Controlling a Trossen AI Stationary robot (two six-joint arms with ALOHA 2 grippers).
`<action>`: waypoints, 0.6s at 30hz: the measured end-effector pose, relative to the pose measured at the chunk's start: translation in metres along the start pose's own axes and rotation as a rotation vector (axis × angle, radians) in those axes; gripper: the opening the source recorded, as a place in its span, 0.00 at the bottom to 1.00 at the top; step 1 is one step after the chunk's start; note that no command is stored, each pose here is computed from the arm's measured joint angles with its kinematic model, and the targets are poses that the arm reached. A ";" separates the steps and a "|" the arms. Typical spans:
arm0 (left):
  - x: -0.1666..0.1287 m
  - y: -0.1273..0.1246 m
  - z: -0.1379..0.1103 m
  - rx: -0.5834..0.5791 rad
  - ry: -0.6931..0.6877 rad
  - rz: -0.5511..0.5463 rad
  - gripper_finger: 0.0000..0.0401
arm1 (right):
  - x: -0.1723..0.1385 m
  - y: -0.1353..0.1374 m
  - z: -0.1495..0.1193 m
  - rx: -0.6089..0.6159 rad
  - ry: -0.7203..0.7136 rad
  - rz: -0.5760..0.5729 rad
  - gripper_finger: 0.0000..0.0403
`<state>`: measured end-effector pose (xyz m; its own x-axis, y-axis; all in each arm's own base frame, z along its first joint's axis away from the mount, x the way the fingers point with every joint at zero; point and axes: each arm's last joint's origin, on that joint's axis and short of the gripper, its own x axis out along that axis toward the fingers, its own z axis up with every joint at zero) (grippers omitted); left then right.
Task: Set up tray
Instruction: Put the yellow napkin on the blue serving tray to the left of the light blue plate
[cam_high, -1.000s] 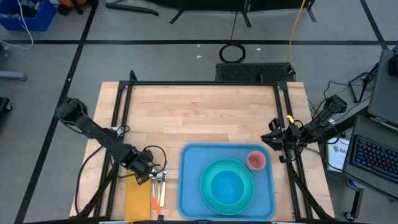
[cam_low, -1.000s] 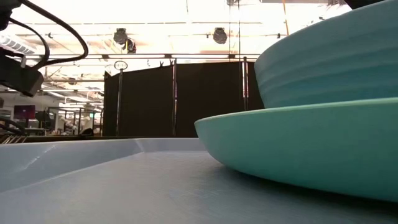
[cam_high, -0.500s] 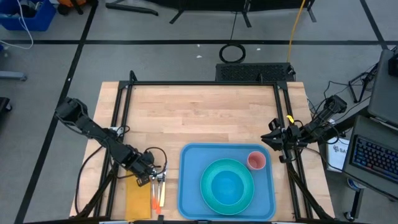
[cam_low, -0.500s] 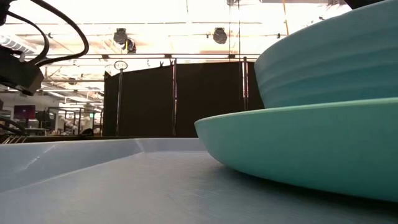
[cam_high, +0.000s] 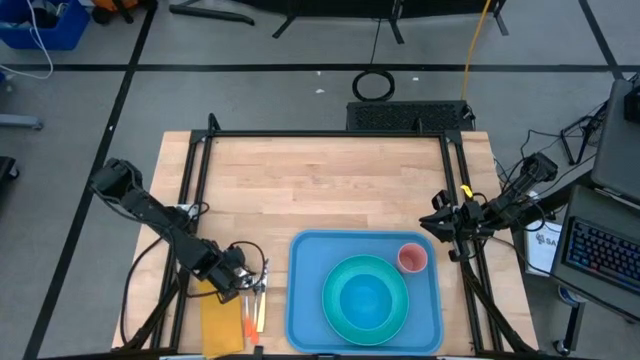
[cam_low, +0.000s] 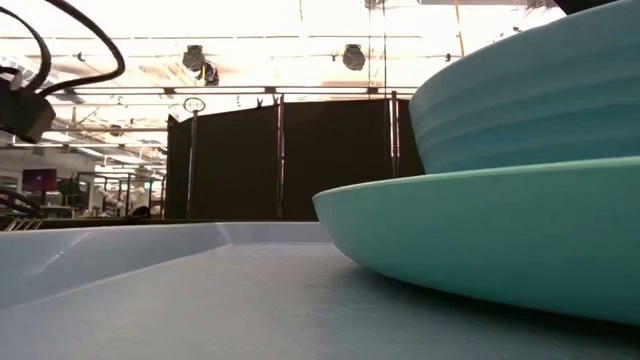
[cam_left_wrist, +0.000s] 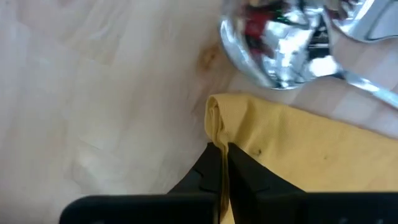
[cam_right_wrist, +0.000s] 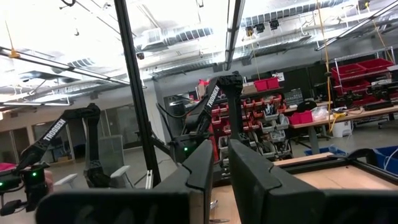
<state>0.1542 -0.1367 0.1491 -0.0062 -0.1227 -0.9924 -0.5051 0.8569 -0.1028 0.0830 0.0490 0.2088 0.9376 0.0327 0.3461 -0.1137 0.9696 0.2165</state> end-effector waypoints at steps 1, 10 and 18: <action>0.000 0.000 -0.001 -0.004 0.002 0.000 0.02 | 0.000 0.000 0.000 0.000 0.000 0.000 0.11; -0.001 -0.005 -0.011 -0.022 0.019 -0.013 0.02 | 0.000 0.000 0.000 0.000 0.000 0.000 0.11; -0.031 -0.021 -0.013 0.018 -0.032 0.012 0.02 | 0.000 0.000 0.000 0.000 0.000 0.000 0.11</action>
<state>0.1542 -0.1575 0.1832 0.0157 -0.0965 -0.9952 -0.4899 0.8669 -0.0918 0.0830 0.0490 0.2088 0.9376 0.0326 0.3462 -0.1136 0.9697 0.2164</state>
